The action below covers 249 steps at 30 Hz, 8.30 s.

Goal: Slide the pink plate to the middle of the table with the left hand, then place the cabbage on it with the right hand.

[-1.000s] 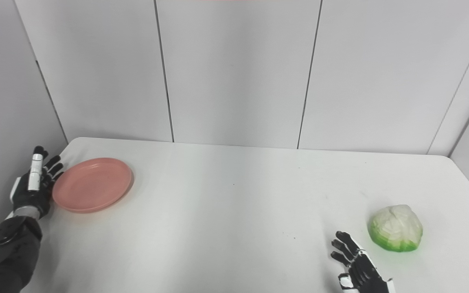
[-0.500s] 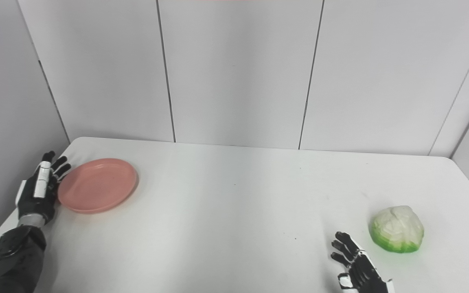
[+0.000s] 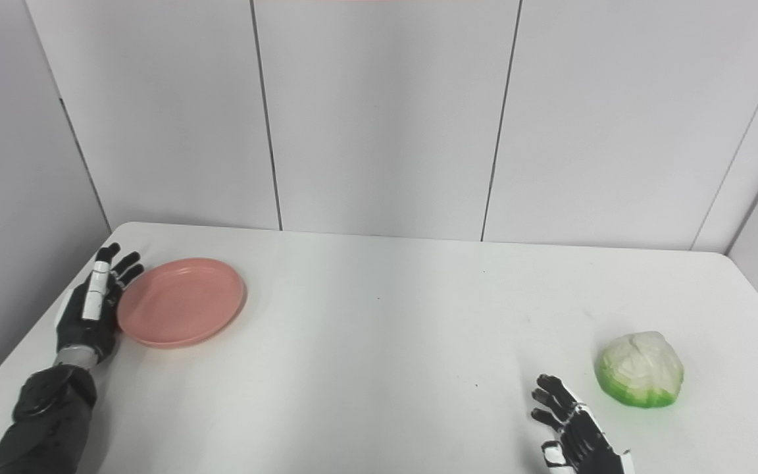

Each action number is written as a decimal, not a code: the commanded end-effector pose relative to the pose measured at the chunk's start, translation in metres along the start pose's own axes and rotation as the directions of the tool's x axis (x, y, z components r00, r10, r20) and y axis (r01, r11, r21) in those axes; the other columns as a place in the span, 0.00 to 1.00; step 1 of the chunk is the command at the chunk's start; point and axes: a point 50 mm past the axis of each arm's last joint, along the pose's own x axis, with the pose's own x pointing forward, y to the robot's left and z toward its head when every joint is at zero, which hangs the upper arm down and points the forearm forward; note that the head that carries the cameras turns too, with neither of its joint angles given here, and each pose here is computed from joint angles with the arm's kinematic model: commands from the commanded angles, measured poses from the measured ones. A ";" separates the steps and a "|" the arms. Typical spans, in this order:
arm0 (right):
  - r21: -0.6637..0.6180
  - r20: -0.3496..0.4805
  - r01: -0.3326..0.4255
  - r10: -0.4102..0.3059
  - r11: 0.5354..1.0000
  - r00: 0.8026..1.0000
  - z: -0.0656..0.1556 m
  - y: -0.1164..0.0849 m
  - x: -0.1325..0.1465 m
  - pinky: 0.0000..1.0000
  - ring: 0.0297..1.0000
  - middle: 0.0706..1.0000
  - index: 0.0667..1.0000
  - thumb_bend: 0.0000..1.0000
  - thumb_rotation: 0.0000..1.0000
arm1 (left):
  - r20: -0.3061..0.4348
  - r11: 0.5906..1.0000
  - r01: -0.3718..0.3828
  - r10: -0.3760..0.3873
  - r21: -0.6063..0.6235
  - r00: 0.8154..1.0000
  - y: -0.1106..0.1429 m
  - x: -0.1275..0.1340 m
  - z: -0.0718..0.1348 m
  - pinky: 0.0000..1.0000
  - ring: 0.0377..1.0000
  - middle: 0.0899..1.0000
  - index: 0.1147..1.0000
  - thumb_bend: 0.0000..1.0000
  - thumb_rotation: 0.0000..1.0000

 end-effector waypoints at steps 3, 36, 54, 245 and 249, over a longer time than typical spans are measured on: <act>0.013 -0.033 -0.020 0.020 1.000 0.999 -0.003 0.011 -0.005 0.77 0.81 0.83 0.79 0.72 0.84 | 0.029 0.999 0.036 -0.036 -0.011 0.999 -0.017 0.013 0.020 0.82 0.86 0.83 0.90 0.91 0.78; 0.001 -0.024 -0.037 0.037 0.999 0.999 0.001 0.025 0.000 0.76 0.81 0.84 0.80 0.72 0.86 | -0.101 0.965 0.262 -0.264 -0.032 0.959 -0.143 -0.018 0.003 0.94 0.89 0.87 0.90 1.00 0.88; -0.019 -0.028 -0.037 0.036 0.999 0.999 0.000 0.066 0.011 0.77 0.83 0.86 0.80 0.70 0.87 | -0.126 0.931 0.272 -0.308 -0.244 0.943 -0.193 -0.063 0.006 0.99 0.91 0.90 0.91 0.98 0.94; -0.860 -0.444 -0.505 0.379 0.074 0.812 0.181 -0.128 0.243 0.36 0.39 0.42 0.52 0.51 0.00 | -0.195 0.886 0.216 -0.317 -0.410 0.928 -0.230 -0.107 -0.019 0.96 0.87 0.88 0.87 0.88 0.90; -0.887 -0.395 -0.459 0.428 0.055 0.813 0.204 -0.110 0.255 0.34 0.37 0.43 0.53 0.51 0.00 | -0.194 0.881 0.213 -0.318 -0.422 0.928 -0.237 -0.110 -0.019 0.97 0.86 0.88 0.85 0.88 0.88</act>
